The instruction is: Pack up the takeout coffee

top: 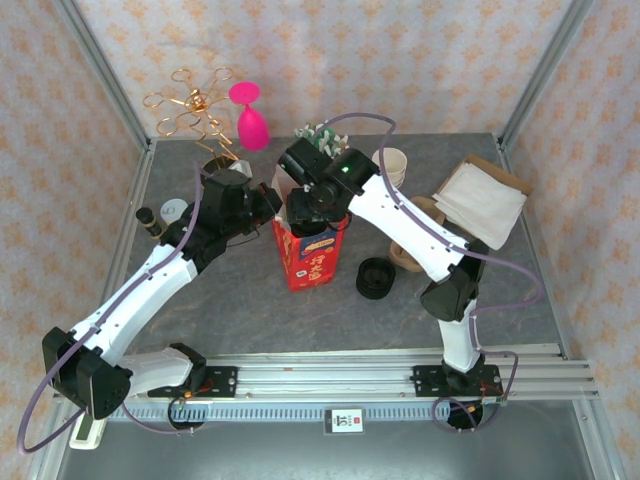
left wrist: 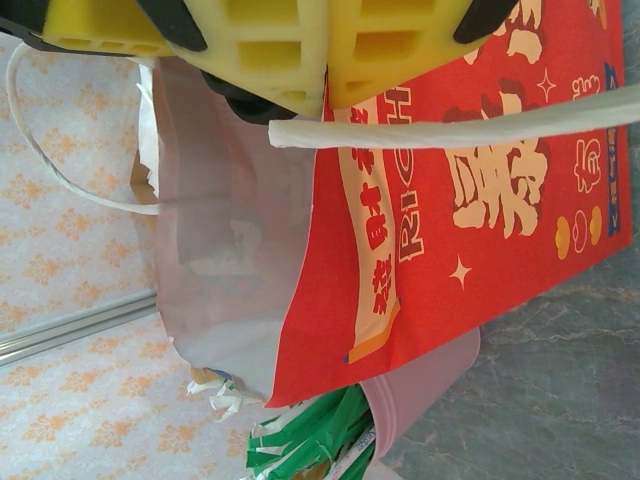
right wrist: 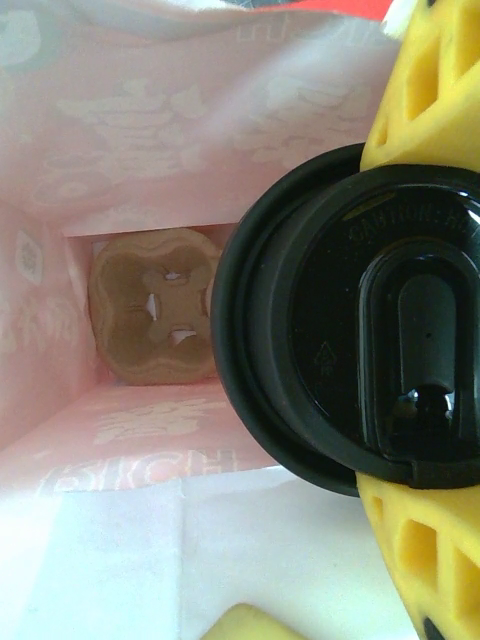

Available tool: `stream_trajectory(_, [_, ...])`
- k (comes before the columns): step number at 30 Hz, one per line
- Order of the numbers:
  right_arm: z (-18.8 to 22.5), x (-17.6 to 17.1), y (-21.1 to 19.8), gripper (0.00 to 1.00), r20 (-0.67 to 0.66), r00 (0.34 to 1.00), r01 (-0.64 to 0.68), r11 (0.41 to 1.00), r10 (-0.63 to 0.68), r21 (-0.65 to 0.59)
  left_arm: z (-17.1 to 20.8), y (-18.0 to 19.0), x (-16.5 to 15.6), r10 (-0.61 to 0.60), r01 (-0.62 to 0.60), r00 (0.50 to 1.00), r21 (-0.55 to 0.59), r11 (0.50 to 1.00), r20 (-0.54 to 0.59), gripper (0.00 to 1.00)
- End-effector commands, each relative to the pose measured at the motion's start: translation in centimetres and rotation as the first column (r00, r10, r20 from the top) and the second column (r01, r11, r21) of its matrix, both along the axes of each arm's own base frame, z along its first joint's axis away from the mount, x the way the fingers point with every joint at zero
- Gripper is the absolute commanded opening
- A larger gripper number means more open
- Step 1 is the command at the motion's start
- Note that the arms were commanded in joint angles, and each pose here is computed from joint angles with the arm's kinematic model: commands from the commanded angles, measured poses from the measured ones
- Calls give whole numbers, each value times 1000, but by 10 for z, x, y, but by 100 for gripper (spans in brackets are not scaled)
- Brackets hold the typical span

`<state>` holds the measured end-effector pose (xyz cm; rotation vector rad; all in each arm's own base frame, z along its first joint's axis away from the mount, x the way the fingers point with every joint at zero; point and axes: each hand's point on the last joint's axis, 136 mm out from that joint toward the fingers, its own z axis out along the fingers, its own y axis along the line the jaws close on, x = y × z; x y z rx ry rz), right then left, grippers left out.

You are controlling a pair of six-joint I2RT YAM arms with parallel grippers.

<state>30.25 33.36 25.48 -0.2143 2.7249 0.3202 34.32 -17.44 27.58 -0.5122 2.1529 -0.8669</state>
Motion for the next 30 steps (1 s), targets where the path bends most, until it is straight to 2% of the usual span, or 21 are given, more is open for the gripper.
stream_trajectory(1, [-15,1,-4,52,-7,1000,-3,998,3,-58,6,0,2,1,0,1000,-25,1000,23,0])
stream_trajectory(12, [-26,2,-10,53,4,1000,-12,992,12,-123,0,2,3,10,-10,1000,2,1000,6,0])
stream_trajectory(30, [-51,-3,-7,52,-56,997,-53,985,44,-163,-12,3,3,7,-7,1000,22,1000,-10,0])
